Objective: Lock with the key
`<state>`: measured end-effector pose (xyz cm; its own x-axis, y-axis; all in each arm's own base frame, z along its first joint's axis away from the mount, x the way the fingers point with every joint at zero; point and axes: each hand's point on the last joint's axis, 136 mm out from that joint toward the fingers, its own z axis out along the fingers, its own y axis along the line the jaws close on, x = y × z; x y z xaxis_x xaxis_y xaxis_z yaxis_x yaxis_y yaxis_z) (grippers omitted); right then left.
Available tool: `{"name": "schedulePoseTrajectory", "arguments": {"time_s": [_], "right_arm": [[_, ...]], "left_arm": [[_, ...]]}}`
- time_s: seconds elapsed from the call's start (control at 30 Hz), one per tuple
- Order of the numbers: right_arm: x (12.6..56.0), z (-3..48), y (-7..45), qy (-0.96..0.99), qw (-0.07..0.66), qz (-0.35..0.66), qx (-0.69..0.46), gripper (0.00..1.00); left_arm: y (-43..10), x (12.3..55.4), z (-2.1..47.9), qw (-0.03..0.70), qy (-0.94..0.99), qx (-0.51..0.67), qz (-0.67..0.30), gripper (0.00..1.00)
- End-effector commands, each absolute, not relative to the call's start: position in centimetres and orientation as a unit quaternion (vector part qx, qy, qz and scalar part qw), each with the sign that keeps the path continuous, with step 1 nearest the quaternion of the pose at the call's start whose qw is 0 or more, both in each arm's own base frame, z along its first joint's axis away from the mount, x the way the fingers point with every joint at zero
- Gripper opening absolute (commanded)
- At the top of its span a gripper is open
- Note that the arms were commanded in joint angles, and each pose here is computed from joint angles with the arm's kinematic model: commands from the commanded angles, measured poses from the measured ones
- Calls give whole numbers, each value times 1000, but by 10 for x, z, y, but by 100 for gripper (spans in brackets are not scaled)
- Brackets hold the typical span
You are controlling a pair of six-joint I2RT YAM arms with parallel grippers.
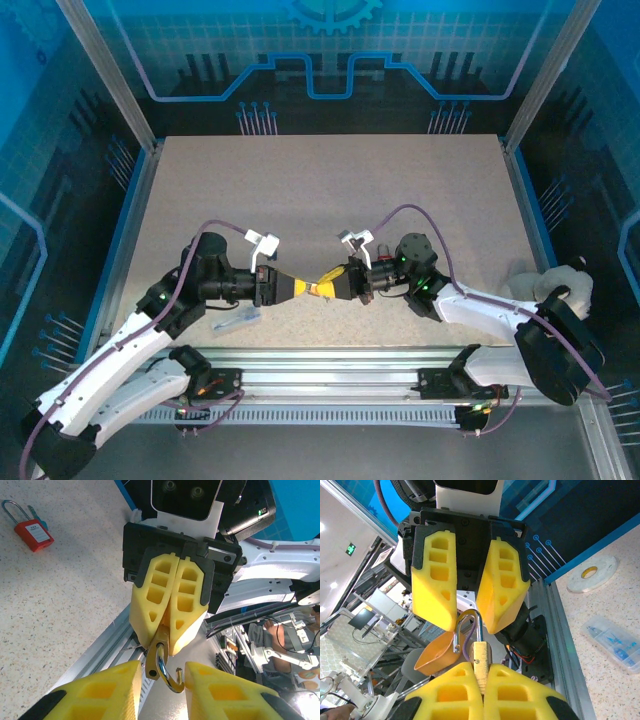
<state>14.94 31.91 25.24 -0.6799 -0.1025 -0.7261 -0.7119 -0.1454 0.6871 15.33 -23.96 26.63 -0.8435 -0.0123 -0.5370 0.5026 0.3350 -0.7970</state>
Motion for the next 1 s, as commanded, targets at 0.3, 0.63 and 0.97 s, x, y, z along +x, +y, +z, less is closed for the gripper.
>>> {"name": "schedulePoseTrajectory", "arguments": {"time_s": [0.3,0.63,0.97], "right_arm": [[140,268,321,588,229,688,-357,0],[140,279,324,580,204,708,-349,0],[142,297,331,573,182,727,-332,0]], "left_arm": [[-239,152,266,229,781,161,-558,18],[-238,148,268,237,774,160,-565,0],[-240,147,266,246,764,161,-574,0]]}}
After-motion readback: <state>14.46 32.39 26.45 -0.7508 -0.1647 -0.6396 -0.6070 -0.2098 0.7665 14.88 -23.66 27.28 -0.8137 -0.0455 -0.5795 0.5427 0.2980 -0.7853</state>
